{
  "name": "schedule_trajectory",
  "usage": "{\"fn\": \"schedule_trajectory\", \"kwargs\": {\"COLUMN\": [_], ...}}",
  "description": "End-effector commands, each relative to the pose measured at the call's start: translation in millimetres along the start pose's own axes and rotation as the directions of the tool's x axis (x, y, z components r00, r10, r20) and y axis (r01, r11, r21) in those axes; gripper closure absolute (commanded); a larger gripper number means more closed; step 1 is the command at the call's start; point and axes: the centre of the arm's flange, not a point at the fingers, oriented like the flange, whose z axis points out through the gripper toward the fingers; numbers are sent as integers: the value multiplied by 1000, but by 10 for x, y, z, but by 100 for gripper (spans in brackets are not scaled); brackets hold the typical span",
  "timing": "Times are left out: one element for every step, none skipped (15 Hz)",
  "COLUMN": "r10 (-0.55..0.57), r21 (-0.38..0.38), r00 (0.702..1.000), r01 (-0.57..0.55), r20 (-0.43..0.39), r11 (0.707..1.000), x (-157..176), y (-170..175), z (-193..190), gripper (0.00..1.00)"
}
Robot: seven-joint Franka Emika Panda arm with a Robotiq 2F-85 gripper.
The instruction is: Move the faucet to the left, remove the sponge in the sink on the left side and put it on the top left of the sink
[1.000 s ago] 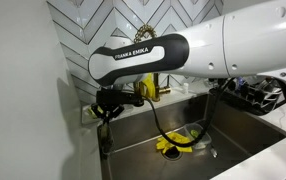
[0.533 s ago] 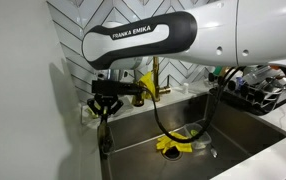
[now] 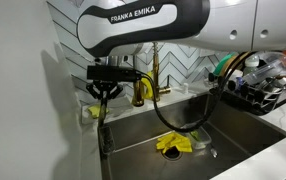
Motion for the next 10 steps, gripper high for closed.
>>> {"fn": "schedule_trajectory", "kwargs": {"r10": [18,17,11,13,6,3,-1,0,8,16], "r21": [-24,-18,-12,0,9,20,33,57,85,110], "r00": [993,987,979,971,964,954,945,937,931,926], "r01": [-21,-20,-14,-13,-4,3,12,21,25,27], "r20": [-118,-162,-203,-238,-267,-301,-326,-350,-364,-377], "r11": [999,1000,1000,1000,1000,1000,999,998,996,994], "x": [69,106,149,203,245,287,327,371,410,445], "y": [9,16,27,24,33,34,36,46,47,45], "z": [-40,-48,-56,-67,-63,-69,-56,-32,-5,26], "gripper": [97,97,97,97,97,97,97,97,97,97]}}
